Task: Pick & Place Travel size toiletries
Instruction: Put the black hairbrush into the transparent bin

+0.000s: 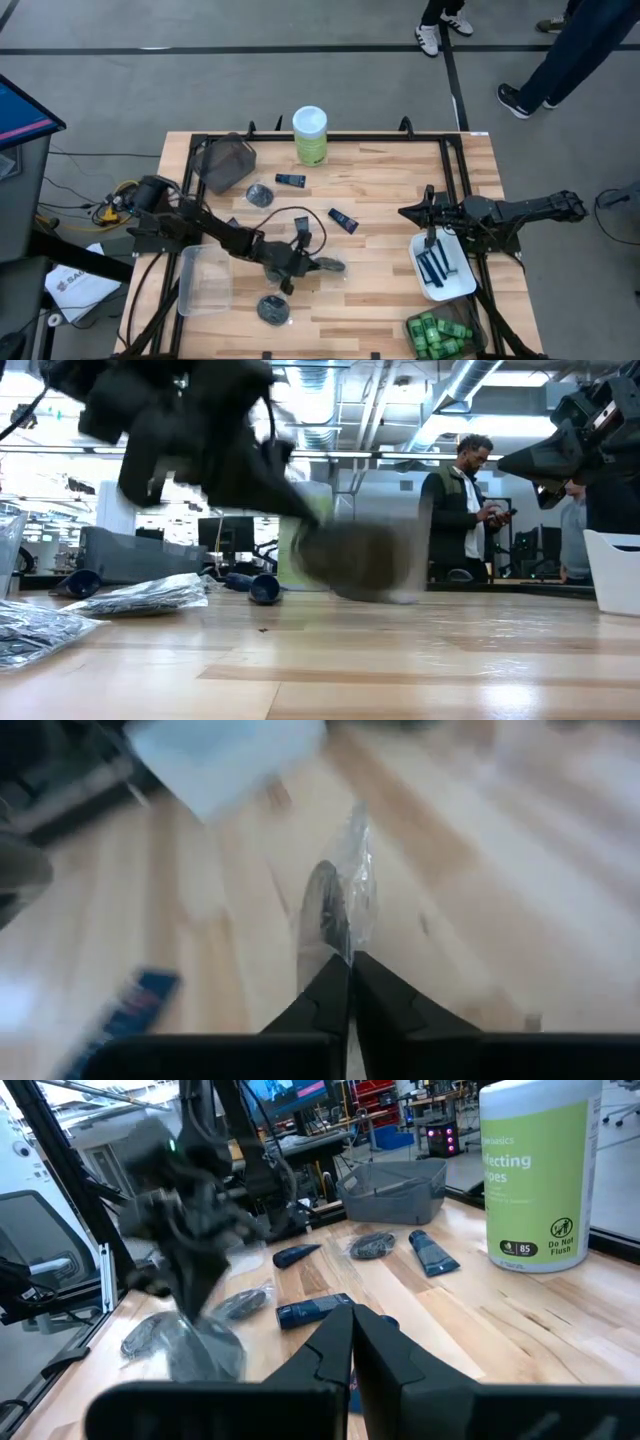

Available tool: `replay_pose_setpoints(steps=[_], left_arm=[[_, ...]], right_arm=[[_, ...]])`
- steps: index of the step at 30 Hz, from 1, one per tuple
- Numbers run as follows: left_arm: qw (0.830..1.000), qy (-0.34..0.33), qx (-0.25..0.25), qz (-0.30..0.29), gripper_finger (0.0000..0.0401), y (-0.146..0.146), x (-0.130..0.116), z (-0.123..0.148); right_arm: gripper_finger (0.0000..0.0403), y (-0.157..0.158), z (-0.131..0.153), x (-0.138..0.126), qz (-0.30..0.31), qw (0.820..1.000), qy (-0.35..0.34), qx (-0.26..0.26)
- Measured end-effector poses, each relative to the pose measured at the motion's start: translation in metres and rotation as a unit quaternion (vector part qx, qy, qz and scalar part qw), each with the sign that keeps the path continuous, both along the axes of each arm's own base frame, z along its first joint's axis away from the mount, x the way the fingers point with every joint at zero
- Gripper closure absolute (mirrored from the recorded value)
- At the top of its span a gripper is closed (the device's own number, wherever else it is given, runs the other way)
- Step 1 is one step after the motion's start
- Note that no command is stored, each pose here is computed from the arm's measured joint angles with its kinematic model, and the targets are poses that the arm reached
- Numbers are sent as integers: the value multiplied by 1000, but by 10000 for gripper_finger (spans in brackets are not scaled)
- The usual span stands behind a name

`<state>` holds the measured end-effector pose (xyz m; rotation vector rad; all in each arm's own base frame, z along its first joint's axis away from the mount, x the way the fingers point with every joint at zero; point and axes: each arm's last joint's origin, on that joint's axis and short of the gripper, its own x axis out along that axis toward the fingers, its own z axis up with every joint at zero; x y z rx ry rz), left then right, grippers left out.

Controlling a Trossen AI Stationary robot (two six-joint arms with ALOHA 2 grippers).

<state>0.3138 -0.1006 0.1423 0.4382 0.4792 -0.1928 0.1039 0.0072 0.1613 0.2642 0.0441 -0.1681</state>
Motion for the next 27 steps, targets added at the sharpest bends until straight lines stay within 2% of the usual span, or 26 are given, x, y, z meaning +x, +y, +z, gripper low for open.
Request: replay_pose_setpoints(steps=[3,7,12,16,21,25,27], left_arm=[[999,-43,-18,1,398,2,-6,30],[994,-87,-68,10,399,6,-24,77],[986,-88,-144,11,399,19,-64,124],[975,-52,-214,10,399,29,-101,145],[942,34,-334,-10,399,36,-138,154],[898,122,-419,-49,399,37,-160,157],[878,167,-446,-56,399,37,-170,156]], right_arm=[[398,0,0,0,0,1000,0,0],[398,0,0,0,0,1000,0,0],[398,0,0,0,0,1000,0,0],[398,0,0,0,0,1000,0,0],[398,0,0,0,0,1000,0,0],[397,0,0,0,0,1000,0,0],[398,0,0,0,0,1000,0,0]])
